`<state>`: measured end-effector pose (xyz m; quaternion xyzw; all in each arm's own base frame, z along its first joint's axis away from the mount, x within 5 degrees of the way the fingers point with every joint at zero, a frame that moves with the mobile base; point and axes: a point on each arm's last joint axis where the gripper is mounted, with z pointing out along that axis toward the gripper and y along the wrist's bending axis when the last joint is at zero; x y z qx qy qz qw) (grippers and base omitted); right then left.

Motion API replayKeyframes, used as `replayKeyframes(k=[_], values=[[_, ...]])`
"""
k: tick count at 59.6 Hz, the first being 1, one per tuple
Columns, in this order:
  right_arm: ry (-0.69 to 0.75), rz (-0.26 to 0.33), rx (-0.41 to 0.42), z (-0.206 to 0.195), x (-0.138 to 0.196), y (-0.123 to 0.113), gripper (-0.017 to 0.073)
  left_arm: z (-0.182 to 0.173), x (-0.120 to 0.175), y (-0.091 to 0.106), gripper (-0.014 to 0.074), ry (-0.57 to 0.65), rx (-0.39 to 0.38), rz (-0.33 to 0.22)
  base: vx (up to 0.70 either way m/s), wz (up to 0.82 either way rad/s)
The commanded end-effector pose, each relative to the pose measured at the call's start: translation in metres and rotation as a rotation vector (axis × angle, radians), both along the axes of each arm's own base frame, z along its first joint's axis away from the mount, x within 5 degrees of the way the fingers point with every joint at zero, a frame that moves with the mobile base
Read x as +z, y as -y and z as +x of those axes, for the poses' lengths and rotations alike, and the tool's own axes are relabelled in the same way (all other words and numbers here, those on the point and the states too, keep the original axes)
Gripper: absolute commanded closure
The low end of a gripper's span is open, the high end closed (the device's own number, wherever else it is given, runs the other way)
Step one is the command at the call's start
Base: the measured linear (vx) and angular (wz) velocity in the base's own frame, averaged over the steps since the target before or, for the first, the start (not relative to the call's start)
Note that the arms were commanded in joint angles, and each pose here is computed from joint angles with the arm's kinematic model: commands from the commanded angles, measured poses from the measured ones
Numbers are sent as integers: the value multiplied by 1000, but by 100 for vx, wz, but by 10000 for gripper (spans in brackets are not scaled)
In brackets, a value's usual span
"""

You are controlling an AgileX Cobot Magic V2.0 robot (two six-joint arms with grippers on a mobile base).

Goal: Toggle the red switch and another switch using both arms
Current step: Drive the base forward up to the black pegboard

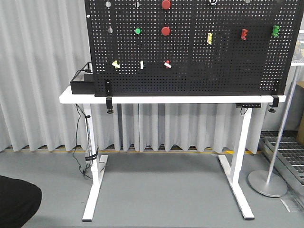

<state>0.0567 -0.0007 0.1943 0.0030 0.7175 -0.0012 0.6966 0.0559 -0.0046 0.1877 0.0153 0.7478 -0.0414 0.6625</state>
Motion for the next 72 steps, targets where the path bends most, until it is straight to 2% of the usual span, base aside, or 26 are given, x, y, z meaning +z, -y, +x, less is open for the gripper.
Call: replayKeyframes(k=[1,72], values=[[84,-18,2,0,6,0,566,1,3,0,591,73,1,-18,0,-2],[84,-18,2,0,6,0,566,1,3,0,591,73,1,-18,4,-1]])
